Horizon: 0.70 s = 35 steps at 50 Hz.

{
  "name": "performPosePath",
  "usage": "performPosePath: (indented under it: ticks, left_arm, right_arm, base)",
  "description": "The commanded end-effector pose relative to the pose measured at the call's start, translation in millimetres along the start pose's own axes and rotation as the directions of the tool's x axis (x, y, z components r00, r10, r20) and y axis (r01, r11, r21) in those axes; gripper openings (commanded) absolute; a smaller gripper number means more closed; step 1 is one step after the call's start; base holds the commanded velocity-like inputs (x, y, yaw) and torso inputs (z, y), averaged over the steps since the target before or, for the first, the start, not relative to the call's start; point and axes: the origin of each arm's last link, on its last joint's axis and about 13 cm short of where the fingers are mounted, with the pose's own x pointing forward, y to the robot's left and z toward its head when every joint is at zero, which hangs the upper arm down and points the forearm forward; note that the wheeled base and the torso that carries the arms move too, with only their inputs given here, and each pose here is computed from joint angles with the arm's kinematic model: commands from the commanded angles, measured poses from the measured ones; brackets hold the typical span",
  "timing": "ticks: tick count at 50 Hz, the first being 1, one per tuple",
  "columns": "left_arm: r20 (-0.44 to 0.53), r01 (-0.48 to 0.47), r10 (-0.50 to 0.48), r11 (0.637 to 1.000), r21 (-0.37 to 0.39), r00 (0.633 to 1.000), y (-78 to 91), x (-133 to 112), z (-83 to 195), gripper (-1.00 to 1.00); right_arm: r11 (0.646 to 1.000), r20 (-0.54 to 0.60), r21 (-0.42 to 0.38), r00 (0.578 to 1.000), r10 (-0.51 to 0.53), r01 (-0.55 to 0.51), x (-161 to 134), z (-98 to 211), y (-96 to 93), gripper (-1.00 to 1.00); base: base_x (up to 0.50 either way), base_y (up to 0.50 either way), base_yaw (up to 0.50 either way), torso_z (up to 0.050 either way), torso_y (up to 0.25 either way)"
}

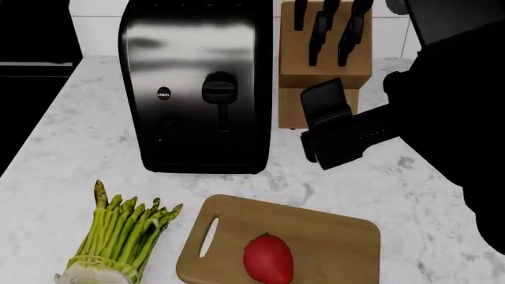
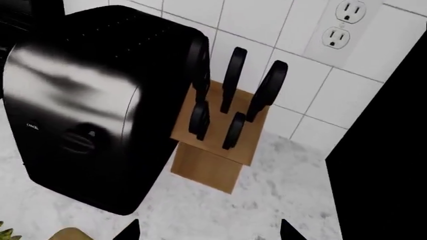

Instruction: Clear the non-vegetable object off the cutting board and place the vegetables onto it.

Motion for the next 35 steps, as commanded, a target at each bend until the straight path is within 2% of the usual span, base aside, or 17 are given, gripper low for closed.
performPosePath:
  ticks: [1, 6, 9, 20, 35]
  left_arm:
    - [-0.007, 0.001, -0.001, 1.000, 0.001, 1.000, 0.6, 1.9, -3.2, 1.00]
    - [-0.009, 0.000, 0.000, 1.000, -0.001, 1.000, 1.0, 2.5, -3.4, 1.00]
    - [-0.013, 0.001, -0.002, 1.000, -0.004, 1.000, 0.5, 2.4, -4.7, 1.00]
    - [-0.011, 0.001, -0.001, 1.000, -0.004, 1.000, 0.9, 0.8, -3.1, 1.00]
    - [-0.006, 0.000, 0.000, 1.000, 0.004, 1.000, 1.6, 2.9, -2.5, 1.00]
  right_arm:
    - [0.989, -0.090, 0.083, 0.988, 0.128, -0.120, -3.6, -8.9, 8.9, 1.00]
    - [0.986, -0.124, 0.092, 0.981, 0.151, -0.140, -6.0, -10.6, 12.3, 1.00]
    - [0.982, -0.159, 0.125, 0.974, 0.162, -0.143, -8.4, -10.4, 15.1, 1.00]
    - [0.963, -0.261, 0.094, 0.927, 0.269, -0.253, -12.1, -19.0, 29.6, 1.00]
    - [0.944, -0.339, 0.076, 0.882, 0.326, -0.320, -1.5, -23.7, 37.2, 1.00]
  base:
    - [0.00, 0.00, 0.00, 0.000, 0.000]
    - [0.00, 0.00, 0.00, 0.000, 0.000]
    - [0.00, 0.00, 0.00, 0.000, 0.000]
    - [0.00, 0.00, 0.00, 0.000, 0.000]
    - [0.00, 0.00, 0.00, 0.000, 0.000]
